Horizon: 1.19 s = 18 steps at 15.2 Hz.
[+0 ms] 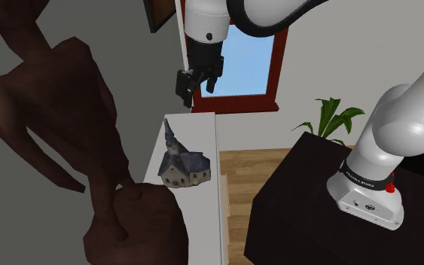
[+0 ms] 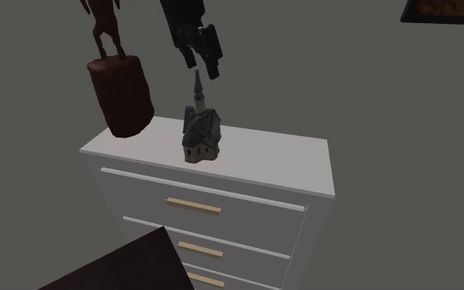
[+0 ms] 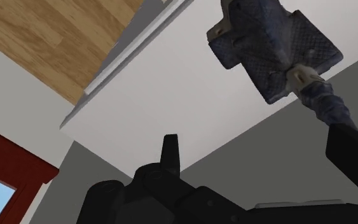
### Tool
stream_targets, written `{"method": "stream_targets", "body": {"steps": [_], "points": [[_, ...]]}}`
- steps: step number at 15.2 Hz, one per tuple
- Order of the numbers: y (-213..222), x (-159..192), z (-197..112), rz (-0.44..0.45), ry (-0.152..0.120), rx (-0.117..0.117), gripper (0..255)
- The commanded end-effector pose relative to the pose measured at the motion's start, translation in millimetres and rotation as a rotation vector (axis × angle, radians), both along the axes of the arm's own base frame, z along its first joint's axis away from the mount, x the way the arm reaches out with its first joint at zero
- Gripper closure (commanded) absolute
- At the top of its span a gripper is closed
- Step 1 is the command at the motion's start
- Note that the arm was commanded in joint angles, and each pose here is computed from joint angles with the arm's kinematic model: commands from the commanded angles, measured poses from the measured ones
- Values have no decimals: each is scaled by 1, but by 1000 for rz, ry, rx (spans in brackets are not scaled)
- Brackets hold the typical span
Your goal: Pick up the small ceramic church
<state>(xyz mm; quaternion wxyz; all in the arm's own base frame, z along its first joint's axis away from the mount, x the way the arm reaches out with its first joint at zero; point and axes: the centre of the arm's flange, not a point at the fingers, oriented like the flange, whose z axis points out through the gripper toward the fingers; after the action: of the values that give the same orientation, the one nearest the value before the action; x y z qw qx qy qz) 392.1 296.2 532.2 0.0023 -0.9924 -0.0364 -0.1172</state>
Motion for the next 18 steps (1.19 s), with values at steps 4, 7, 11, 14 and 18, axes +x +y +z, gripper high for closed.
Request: {"method": "stream_targets", "body": {"steps": [4, 7, 11, 14, 18], "points": [[57, 18, -9, -21, -28, 25, 0], [93, 30, -11, -32, -45, 39, 0], [94, 31, -27, -32, -46, 40, 0], [94, 31, -43, -32, -46, 40, 0], [94, 31, -52, -32, -46, 40, 255]]}}
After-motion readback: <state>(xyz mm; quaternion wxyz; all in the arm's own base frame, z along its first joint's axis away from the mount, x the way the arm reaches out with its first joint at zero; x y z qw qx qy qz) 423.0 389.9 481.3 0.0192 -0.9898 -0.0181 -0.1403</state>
